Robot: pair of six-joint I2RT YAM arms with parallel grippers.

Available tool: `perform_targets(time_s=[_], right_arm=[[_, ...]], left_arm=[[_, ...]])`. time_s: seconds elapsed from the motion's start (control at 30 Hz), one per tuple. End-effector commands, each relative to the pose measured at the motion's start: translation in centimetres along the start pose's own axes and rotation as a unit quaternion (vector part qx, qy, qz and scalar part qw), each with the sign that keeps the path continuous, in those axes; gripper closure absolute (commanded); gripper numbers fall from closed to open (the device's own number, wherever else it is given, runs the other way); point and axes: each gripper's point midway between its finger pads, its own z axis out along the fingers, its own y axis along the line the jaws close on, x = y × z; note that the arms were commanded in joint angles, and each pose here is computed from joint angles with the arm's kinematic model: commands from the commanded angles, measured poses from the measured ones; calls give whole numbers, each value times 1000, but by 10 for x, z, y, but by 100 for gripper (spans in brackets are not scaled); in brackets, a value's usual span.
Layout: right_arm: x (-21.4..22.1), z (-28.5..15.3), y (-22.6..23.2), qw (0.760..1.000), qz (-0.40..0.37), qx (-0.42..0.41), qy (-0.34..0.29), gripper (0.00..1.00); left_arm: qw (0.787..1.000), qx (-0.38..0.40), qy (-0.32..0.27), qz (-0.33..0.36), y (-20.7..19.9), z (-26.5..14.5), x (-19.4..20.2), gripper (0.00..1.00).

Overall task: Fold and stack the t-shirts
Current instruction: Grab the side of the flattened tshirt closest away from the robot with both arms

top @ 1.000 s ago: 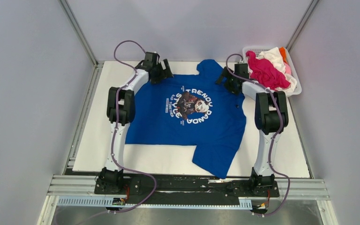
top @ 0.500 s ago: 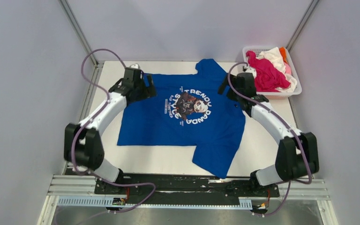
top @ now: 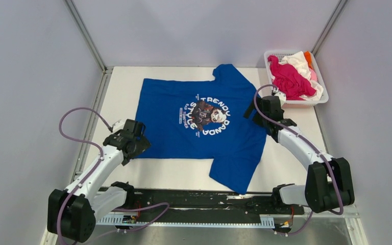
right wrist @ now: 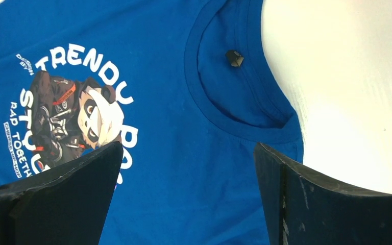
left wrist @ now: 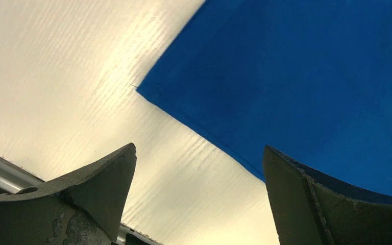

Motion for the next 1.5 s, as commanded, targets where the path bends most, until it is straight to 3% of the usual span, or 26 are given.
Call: perform_targets(time_s=[0.0, 0.13, 0.33, 0.6, 0.67, 0.83, 1.03, 1.27, 1.47], right_arm=[[-7, 6, 13, 1000, 9, -16, -2, 0], [-5, 8, 12, 1000, 5, -15, 2, 0], [-4, 10, 10, 1000, 4, -9, 3, 0], [-1, 17, 7, 1000, 1, 2, 10, 0], [0, 17, 7, 1000, 1, 4, 13, 0], [0, 16, 6, 1000, 0, 7, 14, 0], [0, 11, 6, 1000, 1, 7, 18, 0], [14, -9, 5, 998, 5, 2, 57, 2], [65, -47, -4, 991, -19, 14, 129, 4]], left_arm=[[995, -49, -23, -81, 17, 14, -5, 0], [992, -46, -17, -112, 8, 34, -9, 0], [989, -55, 4, -138, -1, 58, -5, 8], [986, -79, 31, -145, 2, 70, 7, 38], [985, -83, 31, -146, 3, 71, 8, 50], [984, -93, 25, -149, 6, 74, 7, 62], [984, -89, 24, -152, 4, 73, 5, 98], [986, -103, 18, -131, 16, 62, 2, 100], [988, -101, 21, -118, 25, 51, 7, 100]])
